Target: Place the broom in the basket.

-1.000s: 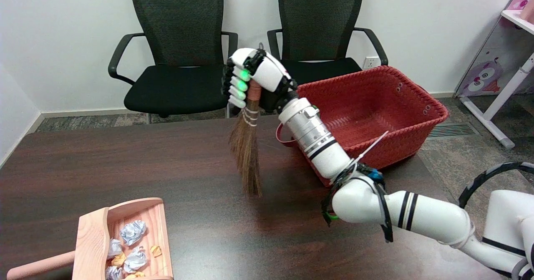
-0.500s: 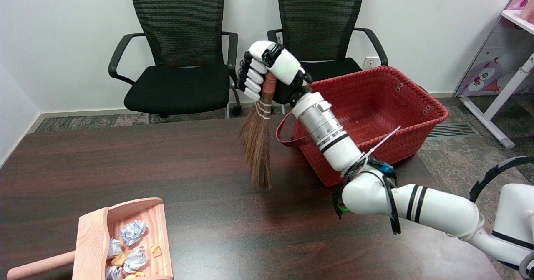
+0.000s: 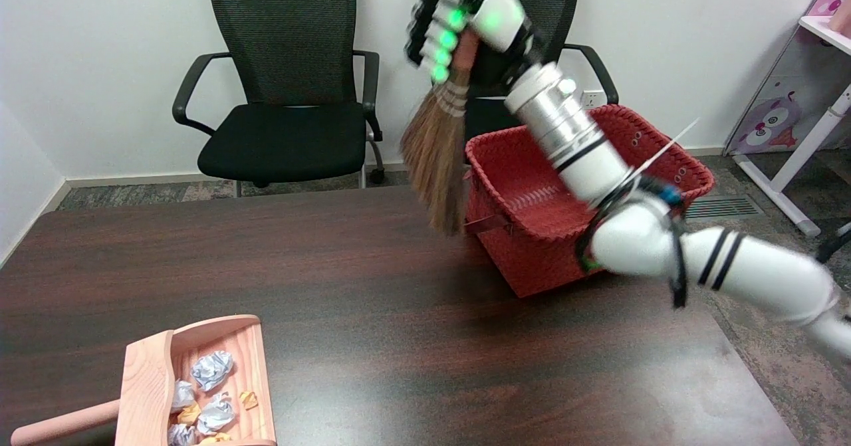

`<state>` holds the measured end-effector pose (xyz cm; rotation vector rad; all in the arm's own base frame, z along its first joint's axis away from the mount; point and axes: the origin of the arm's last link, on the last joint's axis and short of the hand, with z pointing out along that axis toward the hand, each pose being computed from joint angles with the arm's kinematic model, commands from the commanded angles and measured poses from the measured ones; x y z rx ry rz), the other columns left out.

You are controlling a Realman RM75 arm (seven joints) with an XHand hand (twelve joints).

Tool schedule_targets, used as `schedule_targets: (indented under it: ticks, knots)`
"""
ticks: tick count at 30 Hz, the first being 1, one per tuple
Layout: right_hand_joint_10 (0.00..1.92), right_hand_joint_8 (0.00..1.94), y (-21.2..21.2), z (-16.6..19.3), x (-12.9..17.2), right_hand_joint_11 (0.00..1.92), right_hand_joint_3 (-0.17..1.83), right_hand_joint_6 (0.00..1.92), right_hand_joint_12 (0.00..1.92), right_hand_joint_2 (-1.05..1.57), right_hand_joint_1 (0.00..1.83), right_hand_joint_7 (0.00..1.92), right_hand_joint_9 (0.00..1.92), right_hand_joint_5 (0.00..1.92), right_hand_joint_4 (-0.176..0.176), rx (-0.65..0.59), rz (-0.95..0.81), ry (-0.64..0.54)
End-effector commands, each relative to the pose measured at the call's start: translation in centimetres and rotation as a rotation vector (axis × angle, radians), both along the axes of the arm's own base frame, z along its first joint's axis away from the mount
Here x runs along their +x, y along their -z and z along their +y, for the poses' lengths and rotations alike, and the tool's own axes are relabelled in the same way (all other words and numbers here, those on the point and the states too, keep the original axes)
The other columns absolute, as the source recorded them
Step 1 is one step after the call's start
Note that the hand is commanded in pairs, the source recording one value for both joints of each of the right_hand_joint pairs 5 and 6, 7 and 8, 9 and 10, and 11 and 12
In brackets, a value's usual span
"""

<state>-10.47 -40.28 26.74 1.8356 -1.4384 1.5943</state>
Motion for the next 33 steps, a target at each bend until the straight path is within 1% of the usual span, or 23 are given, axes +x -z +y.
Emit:
schedule_targets:
  ticks: [1, 2, 3, 7, 12, 17, 19, 22, 24, 25, 26, 30, 33]
  knots:
    - [1.92, 1.92, -9.1, 1.0, 10.1, 1.92, 1.07, 1.92, 1.92, 1.57, 0.91, 1.92, 1.92, 1.92, -0.001, -0.047, 0.094, -0.064]
    - [1.92, 1.92, -9.7, 0.9, 10.0, 1.92, 1.06, 1.92, 1.92, 1.57, 0.91, 1.92, 1.92, 1.92, -0.001, -0.057, 0.097, -0.056]
    - [1.92, 1.92, -10.0, 0.8, 9.9, 1.92, 0.97, 1.92, 1.92, 1.57, 0.91, 1.92, 1.92, 1.92, -0.001, -0.066, 0.103, -0.051]
    - [1.92, 1.92, -12.0, 0.0, 8.0, 1.92, 0.90, 1.92, 1.92, 1.57, 0.92, 1.92, 1.92, 1.92, -0.001, -0.111, 0.164, -0.019]
    - [1.92, 1.92, -13.1, -1.1, 5.2, 1.92, 0.85, 1.92, 1.92, 1.57, 0.92, 1.92, 1.92, 1.92, -0.002, -0.108, 0.238, 0.028]
    - [1.92, 1.92, -14.4, -2.1, 3.2, 1.92, 0.83, 1.92, 1.92, 1.57, 0.91, 1.92, 1.92, 1.92, -0.002, -0.092, 0.261, 0.026]
    - [1.92, 1.92, -14.9, -2.6, 1.8, 1.92, 0.84, 1.92, 1.92, 1.57, 0.91, 1.92, 1.92, 1.92, -0.002, -0.024, 0.226, 0.043]
    - [1.92, 1.92, -15.2, -2.9, -0.2, 1.92, 0.87, 1.92, 1.92, 1.57, 0.91, 1.92, 1.92, 1.92, -0.002, 0.018, 0.199, 0.061]
    - [1.92, 1.92, -15.2, -2.7, -1.3, 1.92, 0.93, 1.92, 1.92, 1.57, 0.91, 1.92, 1.92, 1.92, -0.005, 0.027, 0.191, 0.071]
    - [1.92, 1.92, -15.2, -2.5, -2.1, 1.92, 0.95, 1.92, 1.92, 1.57, 0.90, 1.92, 1.92, 1.92, -0.031, 0.026, 0.192, 0.083]
    - [1.92, 1.92, -15.2, -2.3, -2.5, 1.92, 0.96, 1.92, 1.92, 1.57, 0.90, 1.92, 1.92, 1.92, -0.033, 0.024, 0.194, 0.089]
    - [1.92, 1.92, -15.1, -1.6, -4.3, 1.92, 0.98, 1.92, 1.92, 1.57, 0.90, 1.92, 1.92, 1.92, -0.032, 0.043, 0.196, 0.112]
    - [1.92, 1.92, -14.8, -1.0, -5.5, 1.92, 1.06, 1.92, 1.92, 1.57, 0.89, 1.92, 1.92, 1.92, -0.030, 0.068, 0.186, 0.108]
